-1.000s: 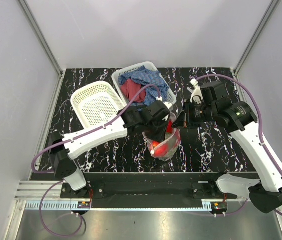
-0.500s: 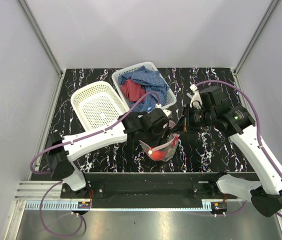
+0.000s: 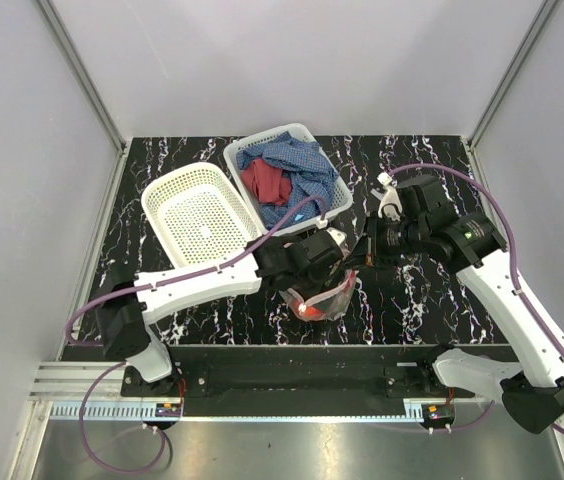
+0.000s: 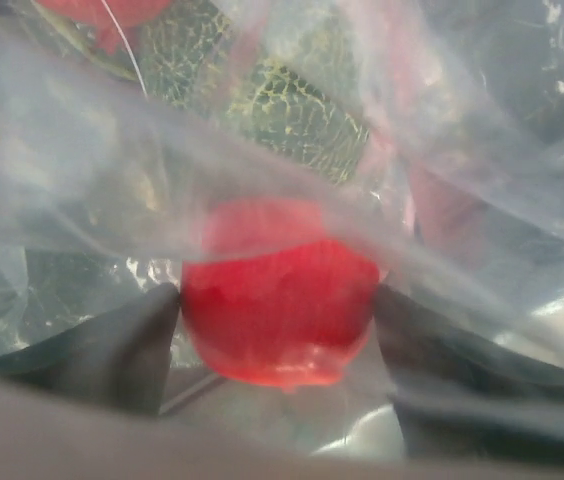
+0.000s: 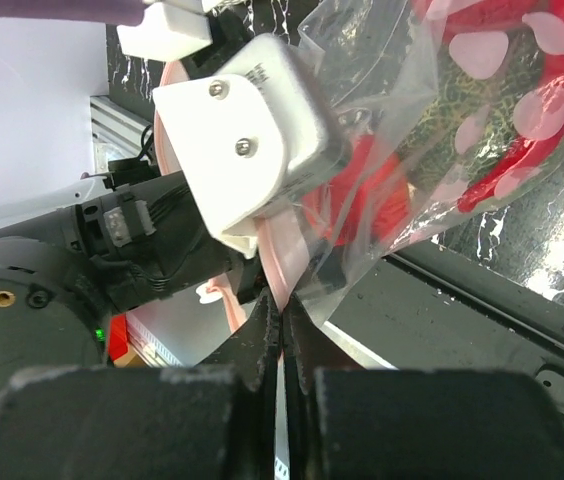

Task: Open the zip-top bag and remove the fake food

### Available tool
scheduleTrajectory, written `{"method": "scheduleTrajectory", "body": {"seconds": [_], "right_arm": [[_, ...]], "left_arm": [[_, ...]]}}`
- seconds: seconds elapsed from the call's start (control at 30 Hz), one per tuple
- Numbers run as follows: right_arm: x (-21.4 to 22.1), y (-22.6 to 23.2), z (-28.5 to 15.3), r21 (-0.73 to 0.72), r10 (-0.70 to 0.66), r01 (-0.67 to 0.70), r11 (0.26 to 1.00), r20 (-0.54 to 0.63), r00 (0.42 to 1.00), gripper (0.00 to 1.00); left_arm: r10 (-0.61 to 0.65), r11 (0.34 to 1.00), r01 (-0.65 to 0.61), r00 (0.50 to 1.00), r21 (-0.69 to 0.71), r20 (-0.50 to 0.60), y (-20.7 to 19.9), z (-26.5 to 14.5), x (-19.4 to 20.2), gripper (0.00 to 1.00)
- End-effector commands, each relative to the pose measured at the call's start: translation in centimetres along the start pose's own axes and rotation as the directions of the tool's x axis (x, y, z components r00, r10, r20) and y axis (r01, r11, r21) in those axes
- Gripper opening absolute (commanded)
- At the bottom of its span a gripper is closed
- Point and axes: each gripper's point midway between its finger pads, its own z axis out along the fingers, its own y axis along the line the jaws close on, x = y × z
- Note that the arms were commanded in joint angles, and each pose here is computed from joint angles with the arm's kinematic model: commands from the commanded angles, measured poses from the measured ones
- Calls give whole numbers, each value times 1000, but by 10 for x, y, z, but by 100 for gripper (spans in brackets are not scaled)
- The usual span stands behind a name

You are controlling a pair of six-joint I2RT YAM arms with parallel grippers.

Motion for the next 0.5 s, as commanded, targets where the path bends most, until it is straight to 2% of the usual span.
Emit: {"method": "scheduleTrajectory", "body": {"seconds": [0.0, 0.1, 0.13, 0.23, 0.33, 0.37, 0.47], "right_arm": [[-5, 10, 1, -46, -15, 16, 999, 26, 1000, 0], [-4, 8, 1, -41, -12, 13, 999, 27, 1000, 0], [-3, 8, 0, -41, -12, 13, 999, 27, 1000, 0], [-2, 4, 1, -29, -6, 7, 1000, 28, 1000, 0], [-2, 2, 3, -24, -3, 4, 1000, 29, 1000, 0], [-2, 2, 4, -25, -4, 5, 1000, 31, 1000, 0], [-2, -1, 7, -18, -16, 17, 1000, 27, 999, 0]], "left_arm": [[51, 998, -50, 999, -44, 19, 5, 19, -4, 81], [58, 997, -57, 998, -53, 17, 8, 24, -2, 77], [58, 997, -56, 998, -58, 23, 10, 24, -2, 65], [60, 996, -56, 997, -64, 51, 12, 17, -7, 37], [70, 997, -67, 993, -34, 98, 7, -1, -19, 21], [74, 997, -72, 992, -26, 107, 5, -6, -22, 0], [68, 998, -69, 986, -2, 154, -1, -26, -37, 0]]}}
